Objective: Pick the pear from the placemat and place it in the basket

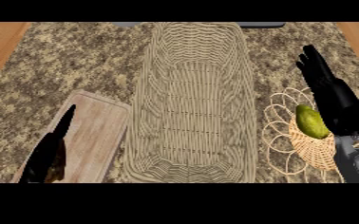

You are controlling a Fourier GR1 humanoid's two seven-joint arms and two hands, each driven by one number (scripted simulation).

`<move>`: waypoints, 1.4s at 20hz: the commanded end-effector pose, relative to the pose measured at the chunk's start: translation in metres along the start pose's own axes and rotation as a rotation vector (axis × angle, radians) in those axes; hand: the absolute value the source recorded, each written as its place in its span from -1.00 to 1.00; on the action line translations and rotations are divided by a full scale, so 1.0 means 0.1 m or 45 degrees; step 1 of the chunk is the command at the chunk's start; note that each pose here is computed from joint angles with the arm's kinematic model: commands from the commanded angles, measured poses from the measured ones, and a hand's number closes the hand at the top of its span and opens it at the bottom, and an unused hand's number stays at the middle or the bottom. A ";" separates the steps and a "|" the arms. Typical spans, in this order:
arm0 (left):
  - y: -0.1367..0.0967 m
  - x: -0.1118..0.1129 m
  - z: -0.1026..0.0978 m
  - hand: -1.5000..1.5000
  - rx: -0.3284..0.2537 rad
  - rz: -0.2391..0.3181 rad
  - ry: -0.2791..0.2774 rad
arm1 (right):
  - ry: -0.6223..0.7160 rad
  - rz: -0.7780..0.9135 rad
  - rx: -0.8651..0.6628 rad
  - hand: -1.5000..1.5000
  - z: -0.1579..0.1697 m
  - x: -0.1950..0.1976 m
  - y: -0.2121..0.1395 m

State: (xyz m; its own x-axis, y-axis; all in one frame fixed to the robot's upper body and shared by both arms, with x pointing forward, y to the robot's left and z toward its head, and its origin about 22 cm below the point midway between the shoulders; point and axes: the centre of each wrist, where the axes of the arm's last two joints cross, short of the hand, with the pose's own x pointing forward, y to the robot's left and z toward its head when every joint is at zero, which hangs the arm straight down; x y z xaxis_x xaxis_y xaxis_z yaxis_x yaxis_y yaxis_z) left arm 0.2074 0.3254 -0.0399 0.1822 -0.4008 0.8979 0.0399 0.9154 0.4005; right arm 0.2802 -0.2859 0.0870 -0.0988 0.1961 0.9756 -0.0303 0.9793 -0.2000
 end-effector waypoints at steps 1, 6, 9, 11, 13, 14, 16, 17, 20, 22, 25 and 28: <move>0.04 0.19 -0.24 0.00 0.008 -0.025 -0.077 | -0.012 -0.222 0.117 1.00 -0.26 0.07 -0.09; 0.27 0.92 -0.47 0.00 0.101 -0.049 -0.491 | -0.146 -1.026 0.396 1.00 -0.22 0.05 0.33; 0.13 0.86 -0.44 0.00 0.038 0.007 -0.454 | -0.036 -1.570 0.306 1.00 -0.24 0.00 0.63; 0.23 1.07 -0.50 0.00 0.038 -0.008 -0.479 | 0.001 -1.533 0.343 -1.00 -0.37 0.27 0.21; 0.27 1.24 -0.52 0.00 0.042 -0.017 -0.475 | 0.059 -1.430 0.255 -1.00 -0.40 0.60 -0.23; 0.22 1.29 -0.49 0.00 0.057 0.014 -0.463 | 0.025 -1.333 0.235 -1.00 -0.38 0.66 -0.61; 0.12 1.13 -0.61 0.00 0.051 -0.018 -0.477 | 0.030 -1.103 0.110 -1.00 -0.48 0.87 -0.90; 0.24 1.17 -0.53 0.00 0.010 -0.011 -0.464 | 0.067 -0.889 0.082 -1.00 -0.43 0.81 -1.03; 0.11 1.27 -0.59 0.00 0.047 -0.019 -0.507 | 0.197 -0.531 0.091 -1.00 -0.41 0.94 -1.44; 0.15 1.25 -0.59 0.00 0.021 -0.007 -0.491 | 0.242 -0.333 0.181 -1.00 -0.37 1.11 -1.65; 0.15 1.37 -0.61 0.00 0.016 -0.006 -0.528 | 0.293 -0.069 0.428 -1.00 -0.32 1.12 -1.74; 0.07 1.39 -0.61 0.00 -0.017 -0.006 -0.547 | 0.291 0.108 0.637 -1.00 -0.33 1.27 -1.86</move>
State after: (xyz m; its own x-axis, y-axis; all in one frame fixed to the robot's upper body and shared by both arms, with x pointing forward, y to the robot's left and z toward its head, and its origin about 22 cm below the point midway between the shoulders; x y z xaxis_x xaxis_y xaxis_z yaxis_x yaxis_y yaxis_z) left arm 0.2905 0.2855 0.0716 -0.2238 -0.3885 0.8939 0.0318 0.9137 0.4051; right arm 0.3106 -0.4247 0.2331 0.0958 0.1253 0.9875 -0.3586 0.9298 -0.0832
